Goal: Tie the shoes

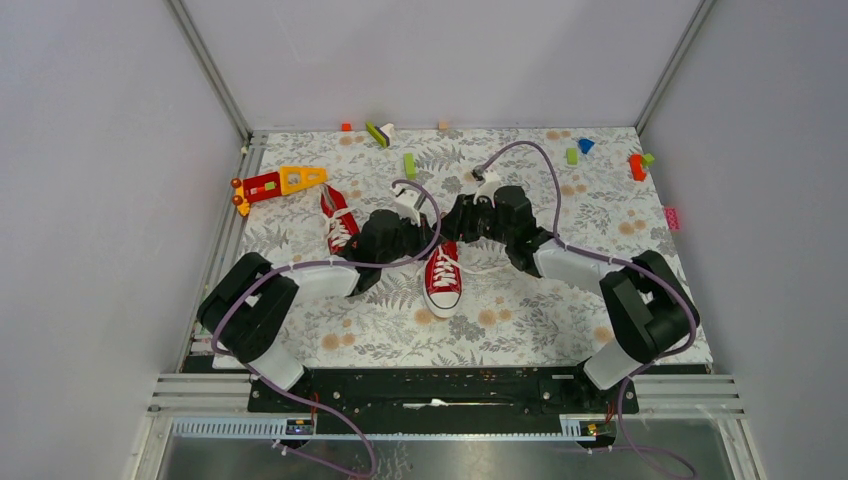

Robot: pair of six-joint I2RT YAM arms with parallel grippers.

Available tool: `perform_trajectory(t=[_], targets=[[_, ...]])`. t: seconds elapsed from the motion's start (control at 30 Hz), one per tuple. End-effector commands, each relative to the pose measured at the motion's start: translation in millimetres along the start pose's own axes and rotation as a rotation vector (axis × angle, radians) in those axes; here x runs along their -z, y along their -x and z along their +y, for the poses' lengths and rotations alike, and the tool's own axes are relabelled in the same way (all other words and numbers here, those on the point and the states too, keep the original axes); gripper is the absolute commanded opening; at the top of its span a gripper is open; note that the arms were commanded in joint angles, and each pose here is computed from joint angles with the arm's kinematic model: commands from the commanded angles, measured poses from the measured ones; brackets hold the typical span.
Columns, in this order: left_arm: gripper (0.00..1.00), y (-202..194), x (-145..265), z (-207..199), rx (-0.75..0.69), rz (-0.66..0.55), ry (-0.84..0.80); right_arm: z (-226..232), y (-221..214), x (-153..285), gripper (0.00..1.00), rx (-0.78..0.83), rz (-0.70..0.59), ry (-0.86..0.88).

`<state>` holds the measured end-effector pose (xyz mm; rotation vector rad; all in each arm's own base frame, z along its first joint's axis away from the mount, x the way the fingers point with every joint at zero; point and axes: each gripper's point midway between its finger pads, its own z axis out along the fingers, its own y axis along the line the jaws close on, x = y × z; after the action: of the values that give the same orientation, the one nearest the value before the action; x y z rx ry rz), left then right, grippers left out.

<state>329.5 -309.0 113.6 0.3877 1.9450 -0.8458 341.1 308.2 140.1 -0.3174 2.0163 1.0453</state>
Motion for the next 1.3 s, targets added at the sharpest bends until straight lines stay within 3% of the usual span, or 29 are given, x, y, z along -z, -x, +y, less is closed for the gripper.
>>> perform_trajectory(t=[0.0, 0.13, 0.27, 0.37, 0.6, 0.87, 1.07, 1.27], targets=[[0.0, 31.0, -1.3, -3.8, -0.036, -0.127, -0.012, 4.0, 17.9, 14.2, 0.51, 0.002, -0.085, -0.044], [0.0, 32.6, -0.3, -5.5, -0.045, -0.128, -0.027, -31.4, 19.7, 46.8, 0.63, -0.138, -0.096, -0.331], [0.0, 32.7, -0.7, -10.8, -0.067, -0.128, -0.064, -64.9, 4.5, 87.6, 0.71, -0.474, -0.213, -0.609], [0.0, 27.7, -3.1, -5.9, -0.074, -0.123, -0.049, -73.0, -28.1, 98.4, 0.71, -0.704, -0.203, -0.681], [0.0, 29.0, 8.4, -5.0, -0.118, -0.186, -0.054, -67.3, -66.0, 97.8, 0.66, -1.005, -0.192, -0.701], [0.0, 33.1, 11.7, -14.4, -0.106, -0.207, -0.103, -71.4, -91.0, 71.0, 0.63, -1.218, -0.177, -0.691], [0.0, 30.2, 12.8, -12.7, -0.081, -0.187, -0.093, -77.1, -104.5, 49.9, 0.6, -1.278, -0.167, -0.7], [0.0, 28.7, 12.0, -13.4, -0.047, -0.17, -0.104, -92.8, -108.2, 36.3, 0.45, -1.258, -0.193, -0.734]])
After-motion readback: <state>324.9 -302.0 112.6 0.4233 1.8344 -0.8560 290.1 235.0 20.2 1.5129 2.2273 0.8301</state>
